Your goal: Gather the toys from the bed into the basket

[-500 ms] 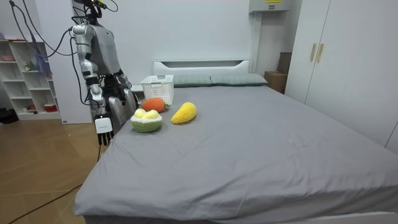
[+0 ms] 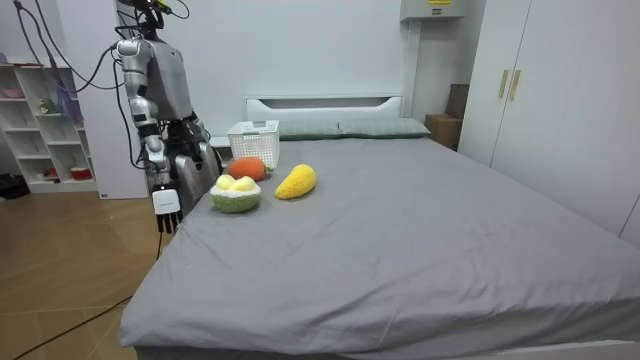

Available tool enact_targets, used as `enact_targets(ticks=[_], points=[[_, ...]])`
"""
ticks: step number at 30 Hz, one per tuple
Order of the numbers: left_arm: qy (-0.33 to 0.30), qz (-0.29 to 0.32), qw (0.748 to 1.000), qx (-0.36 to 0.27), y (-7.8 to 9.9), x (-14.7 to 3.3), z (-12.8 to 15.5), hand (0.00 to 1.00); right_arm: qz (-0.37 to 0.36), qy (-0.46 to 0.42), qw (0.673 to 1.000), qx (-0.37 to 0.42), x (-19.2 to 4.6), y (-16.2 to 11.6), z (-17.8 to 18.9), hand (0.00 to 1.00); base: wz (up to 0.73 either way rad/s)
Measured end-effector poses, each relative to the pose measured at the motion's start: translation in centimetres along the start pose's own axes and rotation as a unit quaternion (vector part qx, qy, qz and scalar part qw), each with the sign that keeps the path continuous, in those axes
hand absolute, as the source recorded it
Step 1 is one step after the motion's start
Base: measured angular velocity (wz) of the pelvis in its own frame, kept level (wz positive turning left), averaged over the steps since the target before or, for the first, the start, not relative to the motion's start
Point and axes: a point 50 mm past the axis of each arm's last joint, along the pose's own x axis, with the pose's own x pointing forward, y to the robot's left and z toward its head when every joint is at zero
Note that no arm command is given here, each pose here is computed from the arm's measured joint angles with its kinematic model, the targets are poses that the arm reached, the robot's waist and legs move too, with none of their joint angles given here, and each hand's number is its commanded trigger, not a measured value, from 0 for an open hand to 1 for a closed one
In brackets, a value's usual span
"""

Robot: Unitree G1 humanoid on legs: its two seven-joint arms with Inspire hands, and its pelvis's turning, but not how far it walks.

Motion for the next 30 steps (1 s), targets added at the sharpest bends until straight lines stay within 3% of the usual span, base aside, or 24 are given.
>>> enact_targets(ticks=[5,9,12,16,18,21,24,30], points=[[0.015,-0.002,1.000,-0.002,-0.1,0.0,-0.6,0.00,0.001,0.022,0.998,0.062,0.1,0.3,-1.0,0.00,-0.01],[0.023,-0.001,0.999,-0.029,0.1,0.0,-1.1,0.00,0.001,0.044,0.981,0.188,0.1,0.6,-2.8,0.00,0.00],[0.034,0.006,0.997,-0.062,0.7,0.0,-1.8,0.00,-0.001,0.061,0.945,0.320,0.0,0.5,-4.2,0.00,0.00],[0.037,0.013,0.996,-0.081,1.3,0.0,-2.2,0.00,-0.012,0.048,0.863,0.503,-0.2,-0.5,-4.8,0.00,-0.02],[0.032,0.021,0.995,-0.095,1.9,0.0,-2.1,0.00,-0.030,0.025,0.838,0.544,-0.3,-1.9,-4.3,0.00,-0.14],[0.034,0.035,0.992,-0.115,2.8,0.0,-2.5,0.00,-0.073,-0.034,0.805,0.588,-0.8,-5.2,-2.5,0.00,-0.15],[0.035,0.041,0.992,-0.116,3.0,0.0,-2.8,0.00,-0.122,-0.103,0.792,0.589,-1.9,-8.6,0.3,0.00,-0.20],[0.026,0.040,0.993,-0.104,2.8,-0.1,-2.5,0.00,-0.186,-0.293,0.755,0.556,-7.3,-14.3,7.3,0.00,-0.04]])
